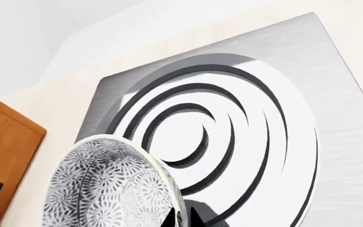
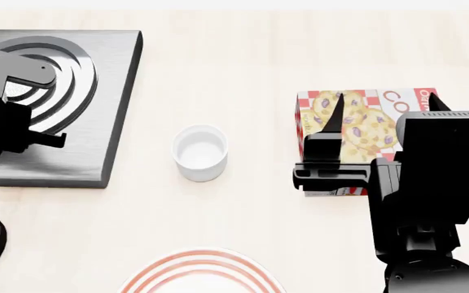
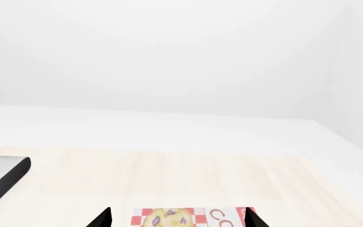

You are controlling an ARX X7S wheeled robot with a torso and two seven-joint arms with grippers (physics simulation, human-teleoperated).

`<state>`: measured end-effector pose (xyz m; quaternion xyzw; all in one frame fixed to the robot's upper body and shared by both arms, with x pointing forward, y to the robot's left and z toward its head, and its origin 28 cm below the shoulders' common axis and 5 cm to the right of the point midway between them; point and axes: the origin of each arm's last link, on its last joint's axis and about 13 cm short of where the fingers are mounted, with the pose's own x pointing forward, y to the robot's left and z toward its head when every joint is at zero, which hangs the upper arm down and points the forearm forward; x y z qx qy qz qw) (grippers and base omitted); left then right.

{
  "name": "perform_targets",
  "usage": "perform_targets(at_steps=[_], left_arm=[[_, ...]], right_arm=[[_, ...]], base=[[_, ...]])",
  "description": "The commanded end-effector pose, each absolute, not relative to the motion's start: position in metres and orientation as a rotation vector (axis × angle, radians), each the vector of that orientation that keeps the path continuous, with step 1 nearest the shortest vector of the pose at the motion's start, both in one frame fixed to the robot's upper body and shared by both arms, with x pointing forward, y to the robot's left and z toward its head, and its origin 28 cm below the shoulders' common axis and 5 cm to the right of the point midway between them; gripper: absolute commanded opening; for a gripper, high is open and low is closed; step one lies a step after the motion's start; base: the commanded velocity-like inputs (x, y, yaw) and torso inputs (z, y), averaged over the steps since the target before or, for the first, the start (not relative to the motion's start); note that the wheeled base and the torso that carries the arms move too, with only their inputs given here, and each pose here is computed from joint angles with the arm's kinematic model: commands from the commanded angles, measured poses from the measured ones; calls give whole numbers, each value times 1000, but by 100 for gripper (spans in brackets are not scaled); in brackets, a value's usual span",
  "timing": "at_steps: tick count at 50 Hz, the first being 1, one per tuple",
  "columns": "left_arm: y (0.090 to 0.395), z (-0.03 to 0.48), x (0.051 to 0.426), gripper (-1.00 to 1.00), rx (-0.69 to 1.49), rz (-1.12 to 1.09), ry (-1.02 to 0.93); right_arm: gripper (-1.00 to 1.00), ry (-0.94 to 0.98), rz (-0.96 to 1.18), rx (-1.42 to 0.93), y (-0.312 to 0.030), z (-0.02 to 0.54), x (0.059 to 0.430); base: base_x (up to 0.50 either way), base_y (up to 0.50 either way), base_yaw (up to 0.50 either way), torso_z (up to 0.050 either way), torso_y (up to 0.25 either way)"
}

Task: Pick the akita bowl on the stove and place it on the plate.

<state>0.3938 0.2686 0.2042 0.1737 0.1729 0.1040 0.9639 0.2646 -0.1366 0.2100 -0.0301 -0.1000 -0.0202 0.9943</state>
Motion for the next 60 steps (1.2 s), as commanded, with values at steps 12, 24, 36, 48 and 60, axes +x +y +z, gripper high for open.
perform_targets(at_steps=[12, 24, 36, 48, 60], left_arm=[[260, 255, 395, -100, 410, 163, 126], [250, 281, 376, -100, 670, -22, 8], [241, 301, 348, -100, 946, -284, -92], [227, 327, 318, -100, 1195, -459, -234], [221, 339, 305, -100, 1300, -621, -336]], right_arm=[[100, -202, -45, -63, -137, 211, 265], [100, -203, -44, -64, -136, 211, 264], [100, -202, -43, -64, -136, 210, 265], [100, -202, -45, -64, -136, 210, 265], [100, -201, -44, -65, -136, 208, 265]], base=[[0, 0, 0, 0, 0], [0, 0, 0, 0, 0], [0, 0, 0, 0, 0], [0, 0, 0, 0, 0], [0, 0, 0, 0, 0]])
